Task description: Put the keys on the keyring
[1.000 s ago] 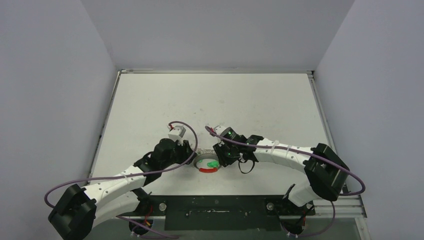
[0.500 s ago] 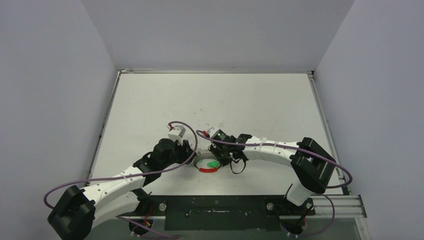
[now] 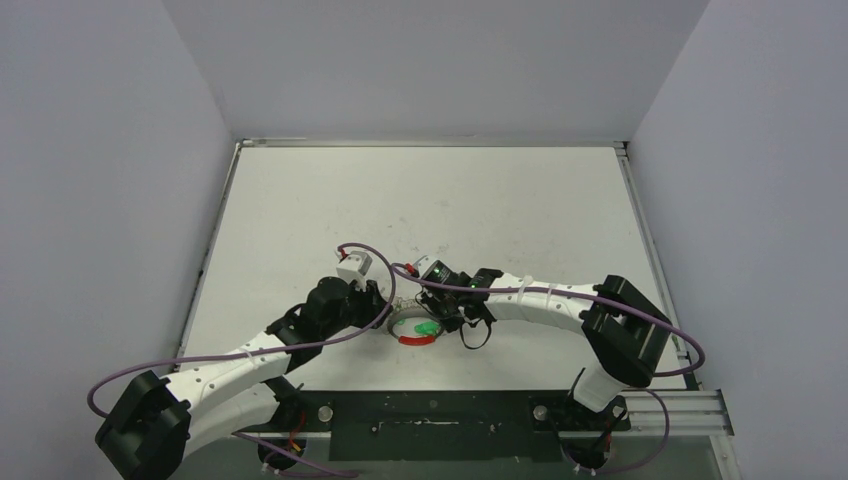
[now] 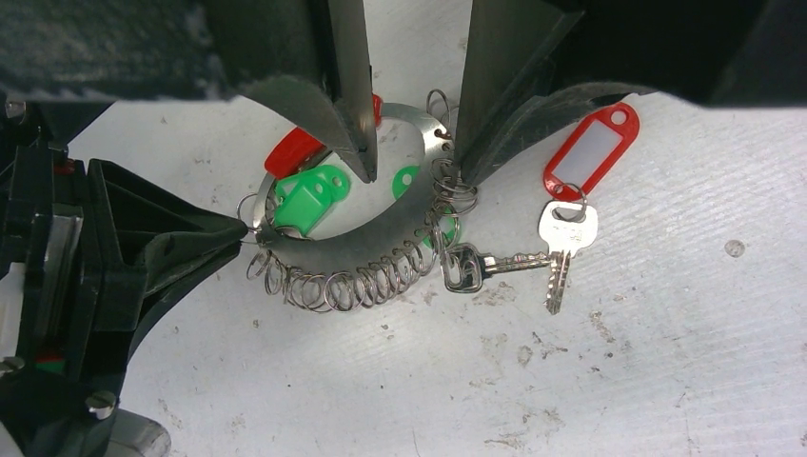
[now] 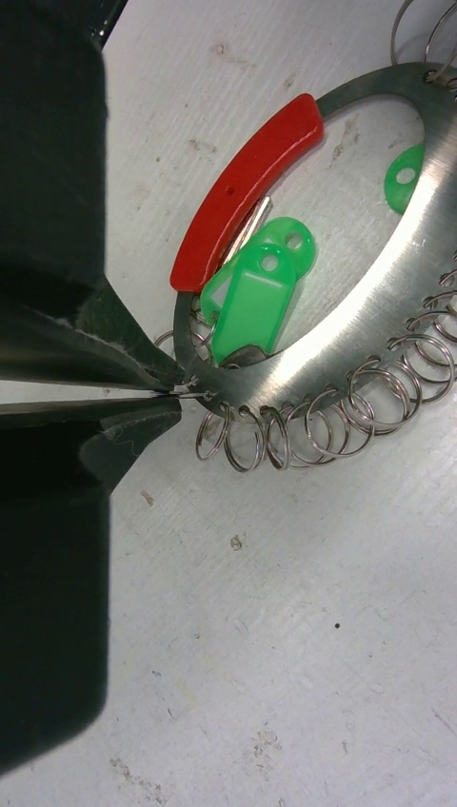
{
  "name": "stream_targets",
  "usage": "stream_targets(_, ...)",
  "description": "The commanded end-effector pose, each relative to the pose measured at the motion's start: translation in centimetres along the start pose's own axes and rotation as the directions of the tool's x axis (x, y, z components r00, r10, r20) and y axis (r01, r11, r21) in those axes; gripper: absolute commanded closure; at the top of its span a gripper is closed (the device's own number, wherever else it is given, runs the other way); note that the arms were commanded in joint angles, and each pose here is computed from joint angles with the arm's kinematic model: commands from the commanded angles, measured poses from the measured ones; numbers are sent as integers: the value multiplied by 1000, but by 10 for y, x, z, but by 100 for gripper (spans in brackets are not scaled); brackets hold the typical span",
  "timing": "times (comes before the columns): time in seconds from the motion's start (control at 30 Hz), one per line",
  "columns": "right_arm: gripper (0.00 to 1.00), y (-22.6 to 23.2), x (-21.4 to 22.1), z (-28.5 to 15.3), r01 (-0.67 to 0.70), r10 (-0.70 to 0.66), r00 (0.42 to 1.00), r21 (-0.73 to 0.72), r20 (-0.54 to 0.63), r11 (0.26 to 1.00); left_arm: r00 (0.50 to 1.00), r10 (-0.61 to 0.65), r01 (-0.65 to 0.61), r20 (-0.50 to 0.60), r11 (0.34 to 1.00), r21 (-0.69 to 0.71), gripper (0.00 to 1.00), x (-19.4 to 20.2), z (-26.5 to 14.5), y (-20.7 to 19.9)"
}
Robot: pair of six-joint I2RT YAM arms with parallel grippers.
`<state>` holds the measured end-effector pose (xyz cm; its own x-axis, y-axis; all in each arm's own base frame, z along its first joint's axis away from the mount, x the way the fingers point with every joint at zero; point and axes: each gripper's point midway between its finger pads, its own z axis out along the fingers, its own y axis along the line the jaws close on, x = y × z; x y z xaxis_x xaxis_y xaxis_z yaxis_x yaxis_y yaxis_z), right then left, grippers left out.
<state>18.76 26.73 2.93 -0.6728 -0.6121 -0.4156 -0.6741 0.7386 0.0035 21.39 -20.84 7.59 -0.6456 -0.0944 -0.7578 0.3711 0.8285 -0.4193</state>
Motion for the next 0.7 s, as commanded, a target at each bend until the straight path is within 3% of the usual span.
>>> stream_targets(0.0, 90, 2, -10, 2, 11, -11, 1000, 2, 24, 1000, 998, 26, -28, 48, 999, 29, 66, -15, -2, -7)
stream_targets(0.33, 81, 1, -8, 4, 6, -5, 1000, -26, 31, 1000, 995, 72, -75, 75, 996, 47, 66, -20, -7, -10)
stream_targets(0.53, 100, -4, -9, 0, 17, -16, 999, -30, 38, 999, 993, 78, -83, 92, 995, 51, 66, -24, -9, -10)
stream_targets(0.67, 100, -4, -16, -12, 62, -59, 997, -45, 54, 997, 990, 94, -101, 108, 993, 62, 67, -27, -12, -12)
